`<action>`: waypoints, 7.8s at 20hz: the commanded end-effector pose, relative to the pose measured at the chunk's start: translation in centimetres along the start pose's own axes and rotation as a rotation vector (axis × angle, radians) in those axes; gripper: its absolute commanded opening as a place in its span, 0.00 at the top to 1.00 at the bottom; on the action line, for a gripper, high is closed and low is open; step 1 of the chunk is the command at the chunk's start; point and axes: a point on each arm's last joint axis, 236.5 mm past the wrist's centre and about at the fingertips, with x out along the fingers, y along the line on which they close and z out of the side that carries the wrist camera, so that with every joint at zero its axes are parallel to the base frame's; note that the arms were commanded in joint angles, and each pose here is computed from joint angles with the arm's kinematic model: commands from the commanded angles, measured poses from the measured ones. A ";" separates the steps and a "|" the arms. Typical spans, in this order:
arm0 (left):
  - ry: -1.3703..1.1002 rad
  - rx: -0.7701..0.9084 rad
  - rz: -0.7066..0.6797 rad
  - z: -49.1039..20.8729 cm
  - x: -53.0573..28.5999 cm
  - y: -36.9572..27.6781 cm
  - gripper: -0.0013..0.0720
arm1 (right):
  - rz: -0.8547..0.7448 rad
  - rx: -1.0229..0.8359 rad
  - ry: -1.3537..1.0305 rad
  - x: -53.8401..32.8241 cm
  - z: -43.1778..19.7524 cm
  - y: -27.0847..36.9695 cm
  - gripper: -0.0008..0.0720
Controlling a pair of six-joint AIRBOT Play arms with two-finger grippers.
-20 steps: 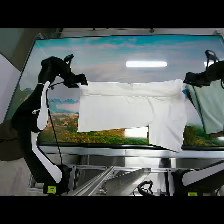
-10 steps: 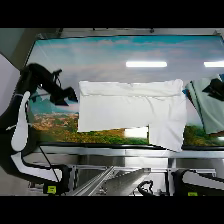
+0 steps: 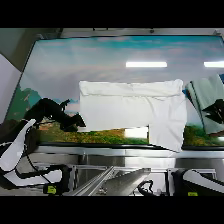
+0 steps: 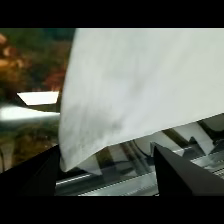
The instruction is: Fold the shirts.
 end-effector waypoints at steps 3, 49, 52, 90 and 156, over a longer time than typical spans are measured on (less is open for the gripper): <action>-0.152 0.002 -0.011 3.1 0.5 0.1 0.92 | -0.068 0.072 0.169 2.9 -5.8 -4.0 0.29; -0.370 0.121 0.055 16.4 -12.7 -4.2 0.96 | 0.113 -0.240 -0.187 11.1 5.6 13.8 0.96; -0.321 0.114 0.060 18.6 -9.6 -3.7 0.96 | 0.088 -0.208 -0.172 13.7 6.5 12.3 0.96; -0.443 0.564 -0.037 12.5 -11.3 -29.2 0.96 | 0.185 -0.445 0.200 13.2 5.1 9.4 0.96; -1.102 0.718 -0.236 -1.6 -39.1 -25.0 0.96 | 0.165 -0.354 0.329 26.3 -13.8 26.1 0.26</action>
